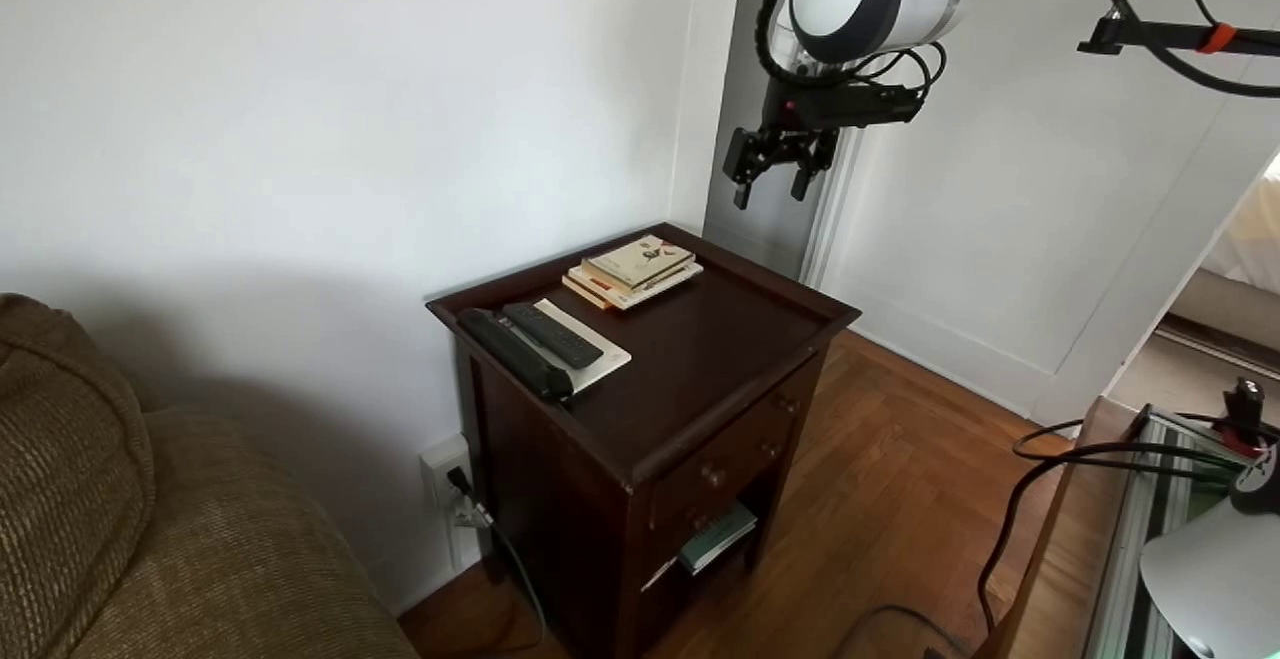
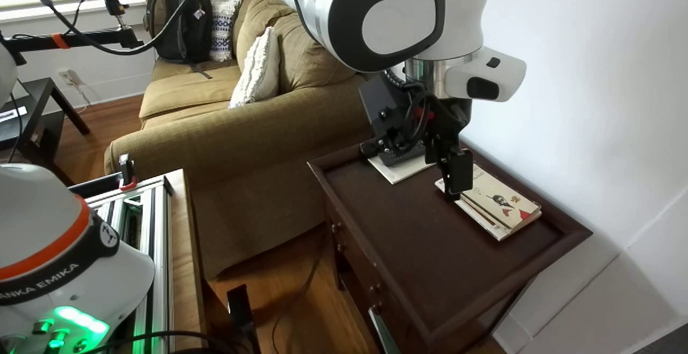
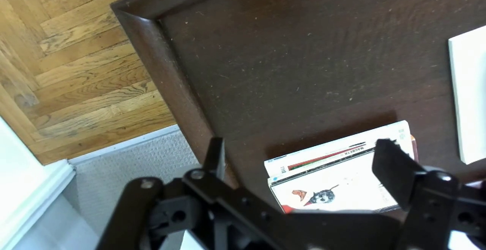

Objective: Place the top two books in front of the table

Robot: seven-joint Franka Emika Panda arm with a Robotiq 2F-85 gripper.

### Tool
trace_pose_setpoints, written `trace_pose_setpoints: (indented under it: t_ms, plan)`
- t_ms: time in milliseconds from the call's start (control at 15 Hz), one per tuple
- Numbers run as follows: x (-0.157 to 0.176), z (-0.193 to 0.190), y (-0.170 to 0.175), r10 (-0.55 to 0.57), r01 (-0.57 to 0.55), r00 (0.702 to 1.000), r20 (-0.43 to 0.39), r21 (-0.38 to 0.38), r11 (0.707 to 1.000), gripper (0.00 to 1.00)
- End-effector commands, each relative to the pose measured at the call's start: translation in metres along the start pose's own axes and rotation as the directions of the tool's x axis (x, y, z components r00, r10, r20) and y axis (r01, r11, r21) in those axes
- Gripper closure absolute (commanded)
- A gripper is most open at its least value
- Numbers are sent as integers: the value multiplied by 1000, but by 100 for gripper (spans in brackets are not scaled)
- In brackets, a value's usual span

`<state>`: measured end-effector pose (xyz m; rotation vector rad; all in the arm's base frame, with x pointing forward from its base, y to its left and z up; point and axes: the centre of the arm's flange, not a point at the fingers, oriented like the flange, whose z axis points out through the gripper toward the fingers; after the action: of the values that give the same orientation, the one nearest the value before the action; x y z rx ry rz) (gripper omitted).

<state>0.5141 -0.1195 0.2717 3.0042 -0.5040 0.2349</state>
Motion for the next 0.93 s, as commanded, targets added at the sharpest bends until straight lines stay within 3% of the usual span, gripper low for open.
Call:
trace_pose_setpoints:
  t_ms: [0,467,867]
  plan:
    - [0,0,0,0,0,1000,0,0,1000,0]
    - [53,49,2,-31,32,999,-20,39,999,0]
    - [93,89,-22,-103,109,988,-112,46,993,0]
